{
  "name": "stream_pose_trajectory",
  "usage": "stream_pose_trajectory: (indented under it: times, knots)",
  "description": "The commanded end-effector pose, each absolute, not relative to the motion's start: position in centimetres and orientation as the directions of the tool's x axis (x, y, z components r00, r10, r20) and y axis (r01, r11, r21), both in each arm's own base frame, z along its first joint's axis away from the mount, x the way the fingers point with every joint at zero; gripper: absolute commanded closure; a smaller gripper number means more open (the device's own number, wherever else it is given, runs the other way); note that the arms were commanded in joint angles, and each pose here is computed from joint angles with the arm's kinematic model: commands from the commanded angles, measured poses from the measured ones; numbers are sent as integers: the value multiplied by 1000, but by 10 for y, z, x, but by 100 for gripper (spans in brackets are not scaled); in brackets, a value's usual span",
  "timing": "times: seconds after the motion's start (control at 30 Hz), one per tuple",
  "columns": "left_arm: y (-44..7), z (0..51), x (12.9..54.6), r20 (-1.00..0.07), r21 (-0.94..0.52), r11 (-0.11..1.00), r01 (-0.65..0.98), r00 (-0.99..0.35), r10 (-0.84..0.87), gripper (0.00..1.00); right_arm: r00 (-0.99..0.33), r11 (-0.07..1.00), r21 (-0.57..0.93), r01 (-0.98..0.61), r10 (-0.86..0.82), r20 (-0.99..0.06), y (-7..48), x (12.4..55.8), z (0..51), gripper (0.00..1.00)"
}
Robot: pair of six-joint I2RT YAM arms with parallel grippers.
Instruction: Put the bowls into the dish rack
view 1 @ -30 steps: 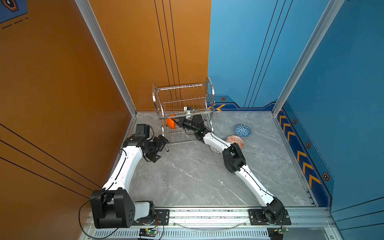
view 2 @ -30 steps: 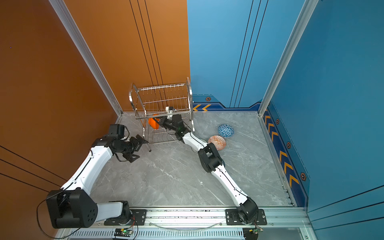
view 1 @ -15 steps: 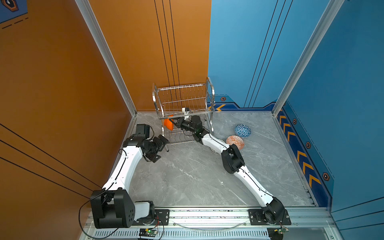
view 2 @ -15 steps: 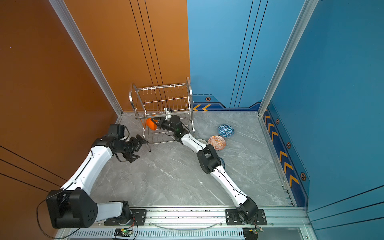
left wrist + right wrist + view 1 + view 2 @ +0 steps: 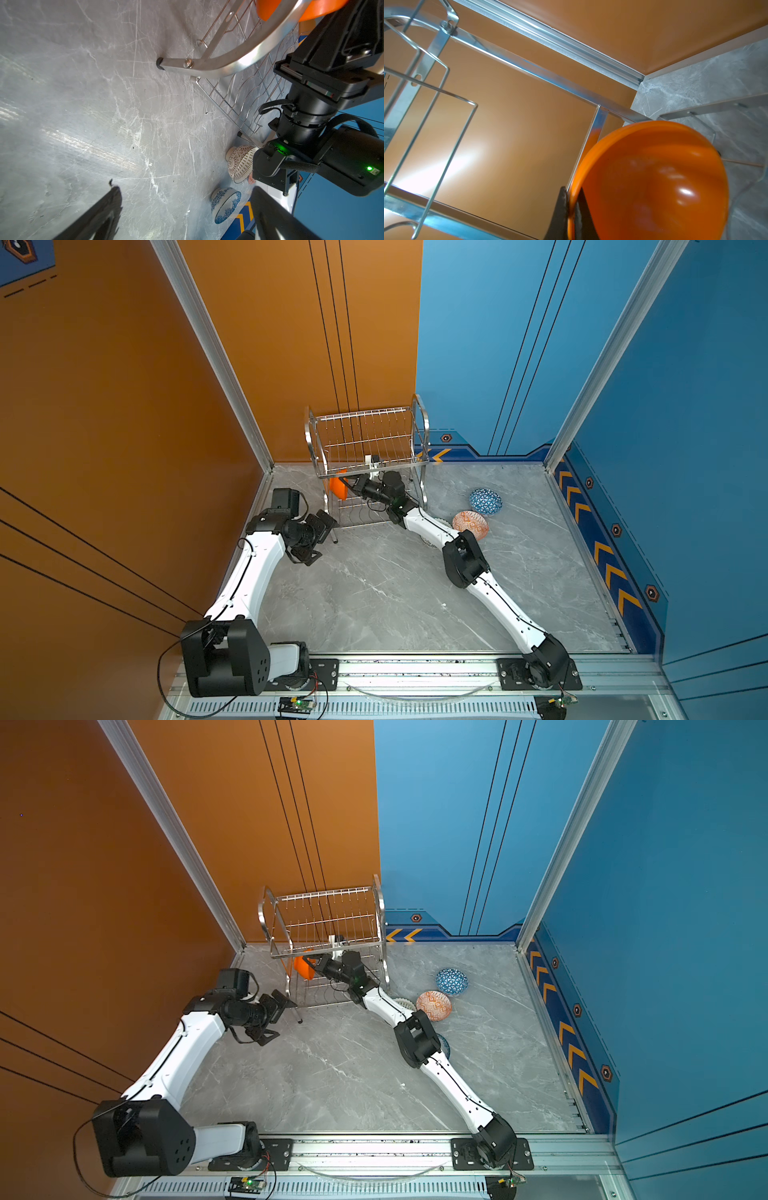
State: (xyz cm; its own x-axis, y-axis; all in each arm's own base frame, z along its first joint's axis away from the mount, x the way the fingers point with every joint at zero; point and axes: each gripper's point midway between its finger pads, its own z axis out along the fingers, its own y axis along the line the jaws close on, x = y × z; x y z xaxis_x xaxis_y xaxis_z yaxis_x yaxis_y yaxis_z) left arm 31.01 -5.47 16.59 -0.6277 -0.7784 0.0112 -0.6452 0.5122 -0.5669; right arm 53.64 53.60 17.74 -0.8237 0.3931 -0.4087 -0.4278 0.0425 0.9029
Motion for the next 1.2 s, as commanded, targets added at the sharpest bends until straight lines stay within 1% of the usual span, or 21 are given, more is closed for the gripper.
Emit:
stream_pose_trajectory:
  times: [0.0, 0.1, 0.27, 0.67, 1.0, 1.03, 1.17]
  knots:
    - [-53, 166, 302, 14, -552, 518, -653, -629, -777, 2, -834, 101, 912, -397, 376, -405, 543, 536, 143, 100]
    - [-53, 166, 301, 14, -553, 517, -653, -628, -778, 2, -835, 113, 915, -388, 378, -401, 542, 538, 137, 100]
    - [-53, 164, 299, 14, -549, 518, -656, -627, -779, 2, -834, 164, 915, -370, 375, -405, 537, 544, 122, 100]
    - [-52, 162, 297, 19, -544, 514, -663, -623, -782, 2, -830, 176, 921, -348, 399, -390, 531, 552, 109, 100]
    - [-52, 161, 295, 24, -542, 510, -667, -619, -785, 2, -847, 200, 918, -342, 356, -393, 533, 546, 98, 100]
    - [-52, 161, 294, 22, -542, 512, -666, -621, -784, 2, -848, 204, 916, -346, 351, -398, 534, 545, 98, 99]
    - [-52, 159, 291, 26, -538, 511, -671, -619, -785, 2, -855, 212, 915, -344, 332, -399, 534, 543, 94, 88]
